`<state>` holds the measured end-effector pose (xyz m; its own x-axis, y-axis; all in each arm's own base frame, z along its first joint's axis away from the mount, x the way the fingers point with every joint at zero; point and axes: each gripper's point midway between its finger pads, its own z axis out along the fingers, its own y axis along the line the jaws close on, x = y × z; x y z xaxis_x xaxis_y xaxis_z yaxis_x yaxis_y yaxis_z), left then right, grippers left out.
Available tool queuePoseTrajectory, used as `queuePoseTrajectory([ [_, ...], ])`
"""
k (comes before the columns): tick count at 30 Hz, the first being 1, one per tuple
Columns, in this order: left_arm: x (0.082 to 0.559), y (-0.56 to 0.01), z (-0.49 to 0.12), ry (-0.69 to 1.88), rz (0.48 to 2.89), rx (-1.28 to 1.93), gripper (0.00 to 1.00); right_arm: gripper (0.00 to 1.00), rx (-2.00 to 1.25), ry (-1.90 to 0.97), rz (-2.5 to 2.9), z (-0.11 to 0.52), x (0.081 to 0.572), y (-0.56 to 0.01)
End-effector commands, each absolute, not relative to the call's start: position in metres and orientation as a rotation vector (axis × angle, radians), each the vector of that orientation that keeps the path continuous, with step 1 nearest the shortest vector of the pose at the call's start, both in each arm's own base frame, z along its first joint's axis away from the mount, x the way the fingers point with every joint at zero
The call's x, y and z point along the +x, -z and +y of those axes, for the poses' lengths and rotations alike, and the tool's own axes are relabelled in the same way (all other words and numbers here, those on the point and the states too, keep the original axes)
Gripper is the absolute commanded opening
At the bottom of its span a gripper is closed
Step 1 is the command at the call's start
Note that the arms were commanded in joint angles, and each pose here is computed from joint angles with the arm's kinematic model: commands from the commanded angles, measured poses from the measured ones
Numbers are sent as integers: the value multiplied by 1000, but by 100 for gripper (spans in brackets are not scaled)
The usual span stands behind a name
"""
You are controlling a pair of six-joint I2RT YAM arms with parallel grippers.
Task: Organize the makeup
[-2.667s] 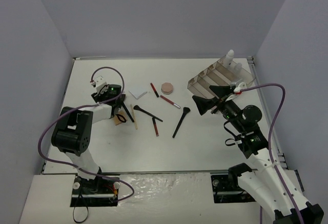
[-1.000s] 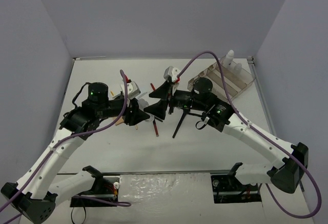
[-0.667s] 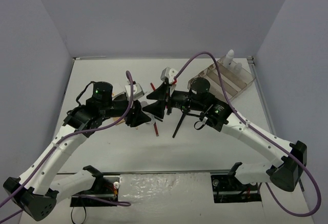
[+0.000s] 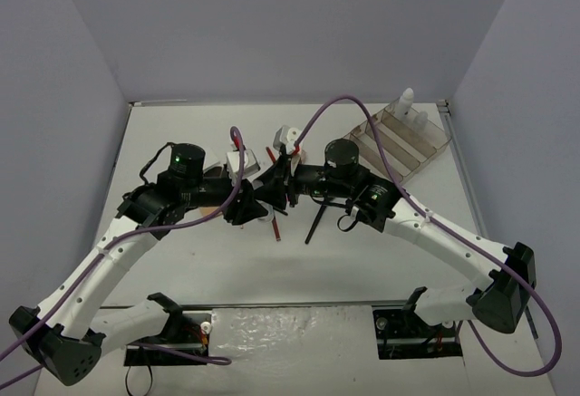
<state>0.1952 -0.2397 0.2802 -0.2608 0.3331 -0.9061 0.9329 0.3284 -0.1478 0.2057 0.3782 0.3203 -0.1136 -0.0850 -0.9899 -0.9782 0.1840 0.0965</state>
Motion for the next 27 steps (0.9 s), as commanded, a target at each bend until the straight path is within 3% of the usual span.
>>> queuePoseTrajectory([
  [1,215,-316,-240,810,1642,1088,56,0,-1012,-989,1349,367,219,-354],
  [4,229,-310,-231,732,1690,992,89,0,-906,-847,1380,350,242,-356],
  [6,235,-309,-224,686,1717,930,94,0,-826,-753,1404,336,259,-357],
  [11,257,-296,-181,425,1841,734,97,0,-580,-535,1413,272,313,-367],
  [21,263,-263,-57,-174,2010,232,97,0,27,-48,1334,54,413,-359],
  [27,258,-258,-25,-157,1975,-20,97,0,215,101,1319,-43,462,-326],
])
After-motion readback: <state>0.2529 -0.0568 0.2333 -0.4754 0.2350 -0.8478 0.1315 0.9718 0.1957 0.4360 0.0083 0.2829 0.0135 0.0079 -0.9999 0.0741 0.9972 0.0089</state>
